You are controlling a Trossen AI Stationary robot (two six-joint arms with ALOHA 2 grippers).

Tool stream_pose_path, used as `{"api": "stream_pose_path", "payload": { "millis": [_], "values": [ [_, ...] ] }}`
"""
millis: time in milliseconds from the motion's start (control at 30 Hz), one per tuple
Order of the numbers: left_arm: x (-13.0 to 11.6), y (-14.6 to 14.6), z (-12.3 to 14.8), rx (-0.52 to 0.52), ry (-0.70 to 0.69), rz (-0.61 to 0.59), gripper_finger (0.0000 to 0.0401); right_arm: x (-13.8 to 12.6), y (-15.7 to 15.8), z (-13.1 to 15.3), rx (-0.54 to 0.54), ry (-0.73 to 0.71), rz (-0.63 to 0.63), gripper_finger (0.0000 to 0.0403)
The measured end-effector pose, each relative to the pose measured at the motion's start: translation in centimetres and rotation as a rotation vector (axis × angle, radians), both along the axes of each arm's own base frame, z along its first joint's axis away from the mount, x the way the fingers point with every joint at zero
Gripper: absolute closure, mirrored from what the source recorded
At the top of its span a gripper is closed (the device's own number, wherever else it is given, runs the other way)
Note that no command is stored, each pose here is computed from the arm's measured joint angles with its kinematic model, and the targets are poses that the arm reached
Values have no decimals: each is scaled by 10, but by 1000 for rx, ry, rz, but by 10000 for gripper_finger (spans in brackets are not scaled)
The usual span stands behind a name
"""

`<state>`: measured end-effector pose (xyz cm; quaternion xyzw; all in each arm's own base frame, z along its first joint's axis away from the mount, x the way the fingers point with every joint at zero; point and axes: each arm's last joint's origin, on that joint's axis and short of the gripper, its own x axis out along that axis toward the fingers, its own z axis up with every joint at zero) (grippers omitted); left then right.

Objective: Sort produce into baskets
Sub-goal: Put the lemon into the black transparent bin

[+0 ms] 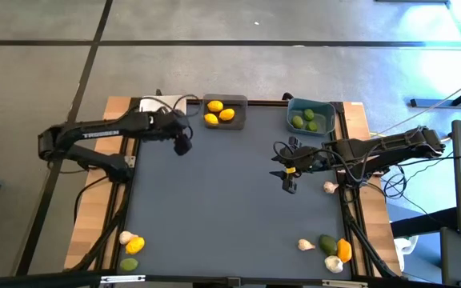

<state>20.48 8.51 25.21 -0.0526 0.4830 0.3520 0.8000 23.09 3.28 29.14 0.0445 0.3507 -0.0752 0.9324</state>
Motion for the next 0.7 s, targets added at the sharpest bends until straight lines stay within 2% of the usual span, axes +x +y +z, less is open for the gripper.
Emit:
{"api": "stream_pose_path", "payload": {
  "millis": [167,367,700],
  "values": [
    [-4,-33,5,-135,-25,-108,139,0,0,0,0,1,0,171],
    [-6,-71,2,-266,9,-198,138,0,0,0,0,1,0,171],
    [-10,-123,2,-373,-21,-277,138,0,0,0,0,2,0,171]
  ]
}}
